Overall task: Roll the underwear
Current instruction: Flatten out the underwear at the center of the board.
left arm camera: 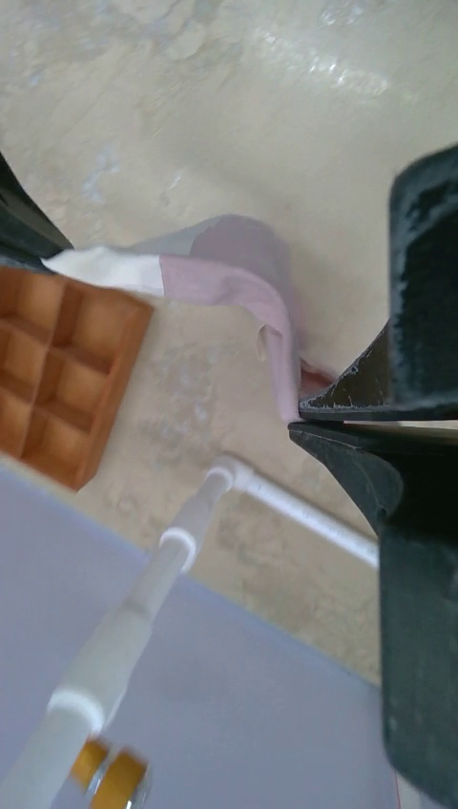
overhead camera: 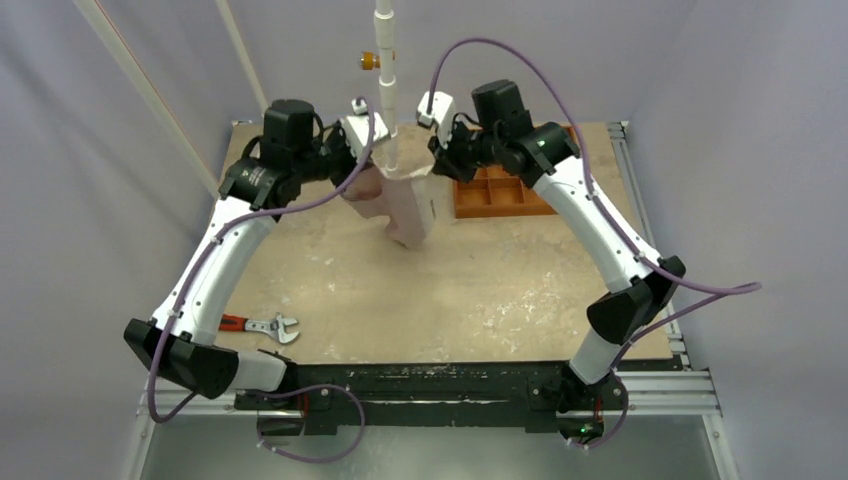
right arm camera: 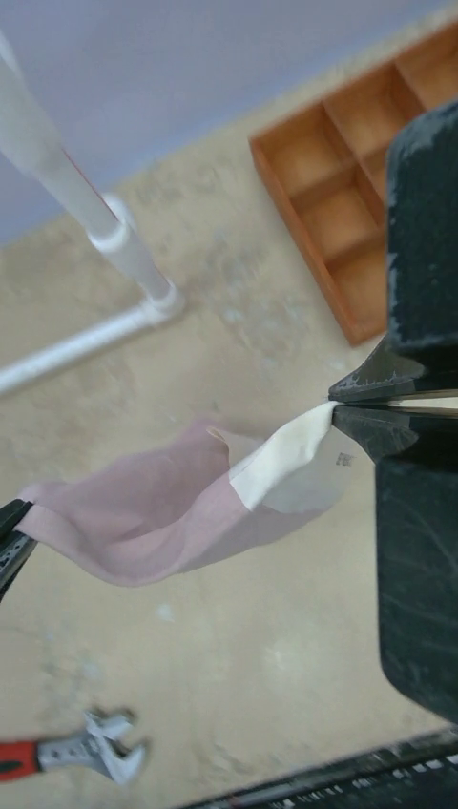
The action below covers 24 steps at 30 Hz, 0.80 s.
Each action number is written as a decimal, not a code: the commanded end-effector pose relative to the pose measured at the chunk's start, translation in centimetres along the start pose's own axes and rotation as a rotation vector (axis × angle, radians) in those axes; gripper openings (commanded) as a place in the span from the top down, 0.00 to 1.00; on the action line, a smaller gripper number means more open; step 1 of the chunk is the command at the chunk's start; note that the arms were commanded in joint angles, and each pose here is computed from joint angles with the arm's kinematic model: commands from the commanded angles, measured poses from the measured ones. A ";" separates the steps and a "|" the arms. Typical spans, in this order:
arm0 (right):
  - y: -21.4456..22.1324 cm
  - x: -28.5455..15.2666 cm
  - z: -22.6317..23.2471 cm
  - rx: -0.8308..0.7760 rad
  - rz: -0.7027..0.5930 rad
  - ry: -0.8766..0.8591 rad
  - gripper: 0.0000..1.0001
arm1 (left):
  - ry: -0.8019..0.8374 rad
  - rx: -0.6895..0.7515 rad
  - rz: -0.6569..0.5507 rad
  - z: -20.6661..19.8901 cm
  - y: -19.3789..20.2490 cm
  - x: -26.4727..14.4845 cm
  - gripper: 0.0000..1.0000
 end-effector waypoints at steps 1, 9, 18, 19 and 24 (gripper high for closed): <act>-3.8 -4.9 -3.4 -0.018 -0.022 0.210 1.00 | -0.070 -0.068 -0.083 1.6 -5.0 -2.5 1.00; -3.9 -8.8 -1.5 -0.067 -0.038 0.232 1.00 | 0.027 -0.031 -0.048 -1.5 -3.7 -5.6 1.00; -2.3 -8.2 2.7 -0.065 -0.067 0.108 1.00 | 0.088 -0.034 -0.044 -4.5 -2.0 -7.2 1.00; -2.3 -8.0 2.6 -0.058 -0.066 0.113 1.00 | 0.082 -0.031 -0.048 -4.3 -2.3 -7.0 1.00; -3.1 -6.9 0.7 -0.042 -0.063 0.167 1.00 | 0.008 -0.032 -0.051 -2.4 -3.7 -5.9 1.00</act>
Point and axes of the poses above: each gripper's point midway between its finger pads, its own x axis out along the fingers, its own z axis along the line the jaws close on, y = z × x, the point moved 5 cm from there along -x, back along the fingers, and after that the axes turned 15 degrees about -x, right-handed, at the moved point
